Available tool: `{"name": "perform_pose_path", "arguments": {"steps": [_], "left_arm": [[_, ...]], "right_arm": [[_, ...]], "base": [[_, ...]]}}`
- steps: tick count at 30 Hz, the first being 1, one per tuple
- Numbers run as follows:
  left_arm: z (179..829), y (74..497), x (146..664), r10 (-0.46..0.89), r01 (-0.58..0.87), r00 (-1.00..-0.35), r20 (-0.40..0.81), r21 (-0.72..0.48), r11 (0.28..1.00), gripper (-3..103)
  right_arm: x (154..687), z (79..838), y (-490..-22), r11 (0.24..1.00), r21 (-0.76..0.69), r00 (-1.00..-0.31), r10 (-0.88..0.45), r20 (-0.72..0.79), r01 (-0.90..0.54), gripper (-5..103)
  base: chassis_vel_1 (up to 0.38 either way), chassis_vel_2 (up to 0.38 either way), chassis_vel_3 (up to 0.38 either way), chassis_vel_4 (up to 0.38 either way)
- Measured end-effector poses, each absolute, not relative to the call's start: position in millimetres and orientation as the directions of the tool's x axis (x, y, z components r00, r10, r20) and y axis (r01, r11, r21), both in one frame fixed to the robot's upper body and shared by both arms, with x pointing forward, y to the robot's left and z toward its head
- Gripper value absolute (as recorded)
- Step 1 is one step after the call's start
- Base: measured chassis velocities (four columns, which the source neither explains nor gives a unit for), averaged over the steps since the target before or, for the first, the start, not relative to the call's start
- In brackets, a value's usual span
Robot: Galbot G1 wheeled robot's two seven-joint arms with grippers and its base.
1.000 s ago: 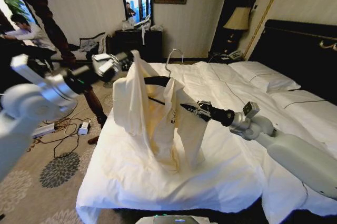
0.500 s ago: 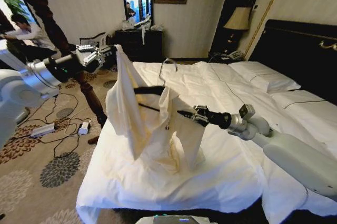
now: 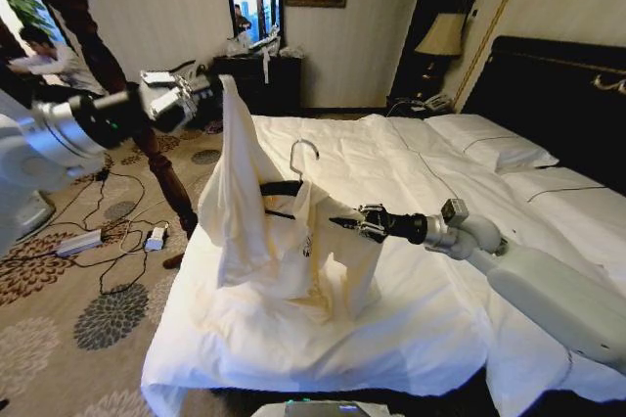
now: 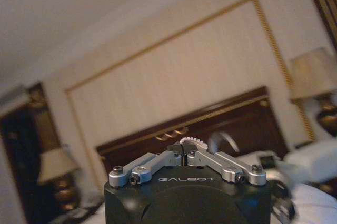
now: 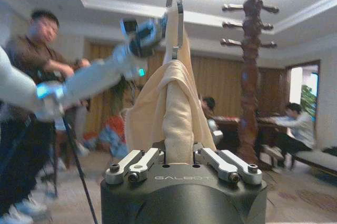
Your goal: Pick up the clothes from the bed and hang them on the clothes hanger.
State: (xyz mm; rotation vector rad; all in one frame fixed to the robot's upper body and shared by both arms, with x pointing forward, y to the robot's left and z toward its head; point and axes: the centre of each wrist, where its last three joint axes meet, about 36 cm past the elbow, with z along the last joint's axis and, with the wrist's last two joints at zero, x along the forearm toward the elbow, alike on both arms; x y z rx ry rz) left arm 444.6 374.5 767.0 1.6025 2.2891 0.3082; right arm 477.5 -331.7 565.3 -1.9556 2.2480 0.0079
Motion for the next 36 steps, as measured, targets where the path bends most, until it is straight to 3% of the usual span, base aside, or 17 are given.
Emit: {"name": "perform_pose_path", "arguments": {"steps": [8,17,22,30,36], "left_arm": [[747,353,442,0.973,0.91,-0.218,-0.074,0.344,0.23,0],[754,329,421,0.99,0.935,-0.103,-0.094,0.332,0.129,0],[763,318,405,0.994,0.931,-0.06,-0.093,0.355,0.089,0],[751,307,396,0.996,0.939,-0.054,-0.072,0.337,0.075,0],[728,308,408,0.983,0.937,-0.166,-0.082,0.297,0.183,0]], "right_arm": [[469,572,-313,0.107,-0.046,-0.095,-0.972,-0.217,-0.993,18],[468,571,-314,0.14,-0.033,-0.13,-0.968,-0.217,-0.99,18],[471,568,-314,0.205,-0.023,-0.196,-0.958,-0.208,-0.978,18],[471,569,-308,0.237,0.005,-0.231,-0.942,-0.243,-0.971,18],[469,579,-305,0.209,0.004,-0.201,-0.935,-0.293,-0.978,18]], "base": [[0.0,0.0,0.0,0.0],[0.0,0.0,0.0,0.0],[0.0,0.0,0.0,0.0],[0.0,0.0,0.0,0.0],[0.0,0.0,0.0,0.0]]}}
